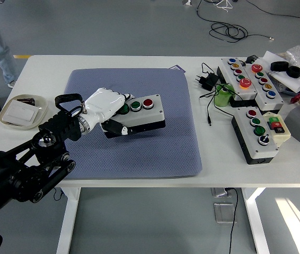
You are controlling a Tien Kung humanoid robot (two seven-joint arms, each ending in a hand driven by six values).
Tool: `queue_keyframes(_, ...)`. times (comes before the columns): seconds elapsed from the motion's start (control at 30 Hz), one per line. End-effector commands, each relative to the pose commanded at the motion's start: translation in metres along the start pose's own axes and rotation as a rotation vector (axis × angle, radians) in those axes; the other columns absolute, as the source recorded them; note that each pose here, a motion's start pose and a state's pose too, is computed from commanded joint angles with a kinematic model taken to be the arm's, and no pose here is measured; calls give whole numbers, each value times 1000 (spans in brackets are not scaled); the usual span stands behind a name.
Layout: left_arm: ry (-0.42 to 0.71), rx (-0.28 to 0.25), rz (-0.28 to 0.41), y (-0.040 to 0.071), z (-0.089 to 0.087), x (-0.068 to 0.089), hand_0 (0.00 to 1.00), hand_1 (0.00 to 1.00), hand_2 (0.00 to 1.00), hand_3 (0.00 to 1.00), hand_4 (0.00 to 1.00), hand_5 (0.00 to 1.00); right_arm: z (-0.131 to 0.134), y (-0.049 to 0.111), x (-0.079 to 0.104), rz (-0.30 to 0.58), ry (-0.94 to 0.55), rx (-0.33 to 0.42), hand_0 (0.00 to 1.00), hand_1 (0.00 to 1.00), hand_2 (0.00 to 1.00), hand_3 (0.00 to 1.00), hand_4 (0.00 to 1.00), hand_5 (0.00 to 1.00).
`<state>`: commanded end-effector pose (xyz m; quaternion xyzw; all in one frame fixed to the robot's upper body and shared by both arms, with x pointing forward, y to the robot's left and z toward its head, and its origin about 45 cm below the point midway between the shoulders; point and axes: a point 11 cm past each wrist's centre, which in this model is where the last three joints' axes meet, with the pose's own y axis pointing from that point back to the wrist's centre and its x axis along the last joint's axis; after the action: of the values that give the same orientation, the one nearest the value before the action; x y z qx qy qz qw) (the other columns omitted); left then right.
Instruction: Pick up the button,place it on the desk,press the button,press the button
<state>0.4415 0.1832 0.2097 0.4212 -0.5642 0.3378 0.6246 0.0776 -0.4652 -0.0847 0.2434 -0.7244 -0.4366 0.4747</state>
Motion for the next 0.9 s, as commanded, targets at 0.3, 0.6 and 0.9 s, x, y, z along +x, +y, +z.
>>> queue_keyframes(0.3, -14, -7, -53, 1, 0, -11, 318, 457, 438, 431, 678, 2, 0, 0, 0, -1, 1, 0, 787, 797, 817, 751, 412, 479)
queue_keyframes(0.6, -29, -40, -15, 0, 4, -6, 458, 545, 534, 506, 684, 2, -1, 0, 0, -1, -1, 2, 787, 797, 817, 751, 412, 479)
queue_keyframes(0.9, -42, -55, -16, 0, 4, -9, 440, 538, 541, 520, 717, 2, 0, 0, 0, 0, 0, 0, 787, 797, 817, 751, 412, 479)
